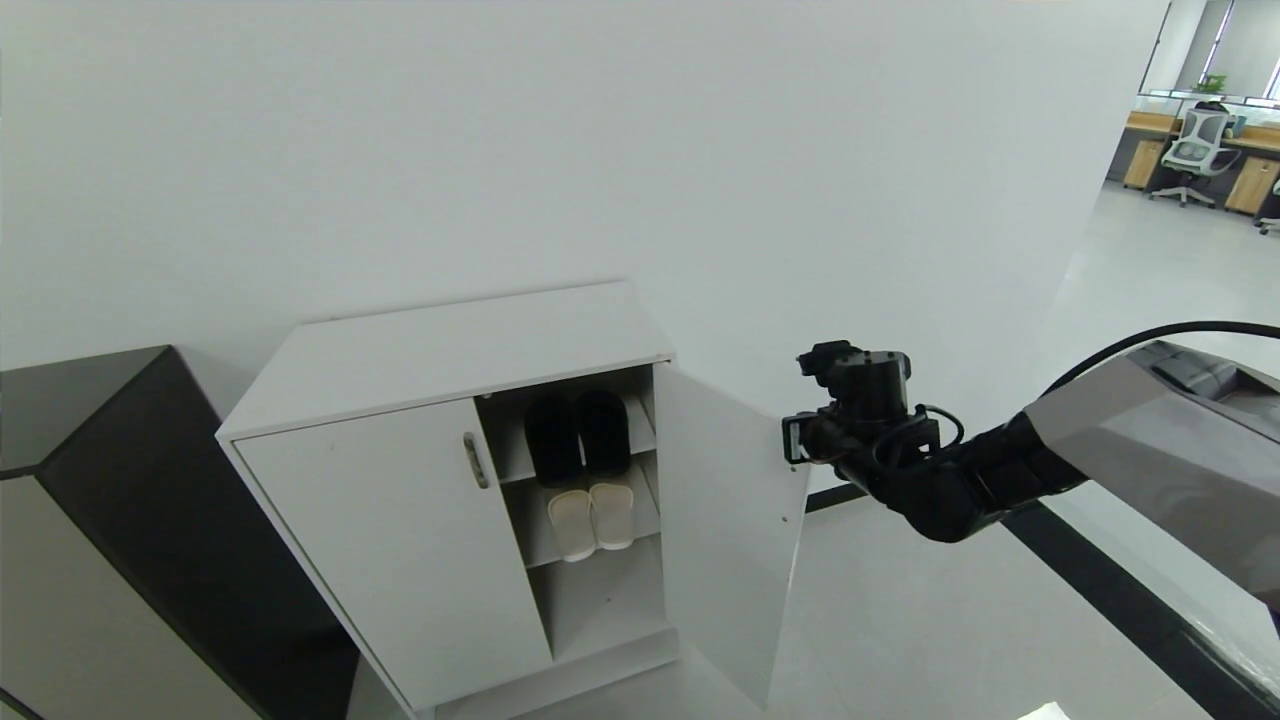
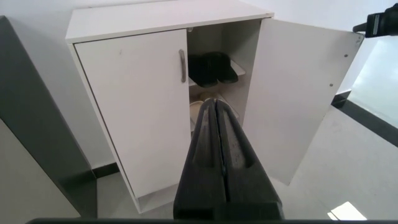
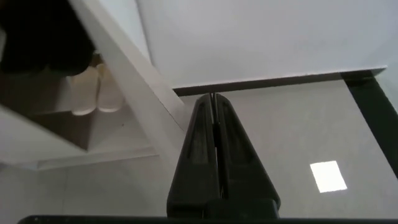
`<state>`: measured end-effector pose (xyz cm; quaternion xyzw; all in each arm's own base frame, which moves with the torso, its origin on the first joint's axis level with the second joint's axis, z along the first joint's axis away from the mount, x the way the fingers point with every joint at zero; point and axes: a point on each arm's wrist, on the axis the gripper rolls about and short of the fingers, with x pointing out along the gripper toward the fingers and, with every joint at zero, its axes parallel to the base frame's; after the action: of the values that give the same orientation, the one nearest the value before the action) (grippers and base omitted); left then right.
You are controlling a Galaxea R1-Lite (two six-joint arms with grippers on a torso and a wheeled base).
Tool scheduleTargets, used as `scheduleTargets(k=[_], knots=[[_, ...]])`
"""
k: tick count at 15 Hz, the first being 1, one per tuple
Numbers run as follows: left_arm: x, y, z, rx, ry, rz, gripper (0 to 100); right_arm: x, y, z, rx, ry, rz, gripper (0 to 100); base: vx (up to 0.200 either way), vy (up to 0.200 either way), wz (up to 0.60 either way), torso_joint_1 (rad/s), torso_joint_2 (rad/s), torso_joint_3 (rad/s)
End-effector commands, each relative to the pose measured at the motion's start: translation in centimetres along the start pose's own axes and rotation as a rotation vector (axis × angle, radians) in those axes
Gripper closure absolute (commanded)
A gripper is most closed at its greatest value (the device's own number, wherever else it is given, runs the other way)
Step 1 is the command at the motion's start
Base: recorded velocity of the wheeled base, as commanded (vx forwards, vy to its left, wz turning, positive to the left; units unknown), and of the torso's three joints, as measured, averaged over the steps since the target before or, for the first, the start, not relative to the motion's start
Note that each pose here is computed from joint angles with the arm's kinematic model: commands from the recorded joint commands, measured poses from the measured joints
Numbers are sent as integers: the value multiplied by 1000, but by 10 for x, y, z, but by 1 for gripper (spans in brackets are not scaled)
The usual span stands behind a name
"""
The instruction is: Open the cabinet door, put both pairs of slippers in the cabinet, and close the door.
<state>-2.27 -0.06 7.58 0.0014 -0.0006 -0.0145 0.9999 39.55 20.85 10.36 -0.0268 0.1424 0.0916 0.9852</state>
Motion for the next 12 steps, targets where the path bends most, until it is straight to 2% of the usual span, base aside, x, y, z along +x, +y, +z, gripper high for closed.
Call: scheduleTargets(k=[1, 2, 4, 6, 12], knots=[[0, 0, 0, 0, 0, 0, 100, -33, 24, 9, -19, -23, 72, 100, 0, 0, 0, 0, 0, 0], [0, 0, 0, 0, 0, 0, 100, -51, 36, 11, -26, -32, 115, 100, 0, 0, 0, 0, 0, 0], [0, 0, 0, 0, 0, 0, 100, -69, 44, 16, -32, -41, 152, 100, 0, 0, 0, 0, 0, 0], [0, 0, 0, 0, 0, 1, 100, -74, 44, 16, -32, -41, 161, 100, 0, 0, 0, 0, 0, 0], [0, 0, 0, -1, 0, 1, 100, -94, 38, 12, -39, -1, 345, 100, 0, 0, 0, 0, 0, 0]])
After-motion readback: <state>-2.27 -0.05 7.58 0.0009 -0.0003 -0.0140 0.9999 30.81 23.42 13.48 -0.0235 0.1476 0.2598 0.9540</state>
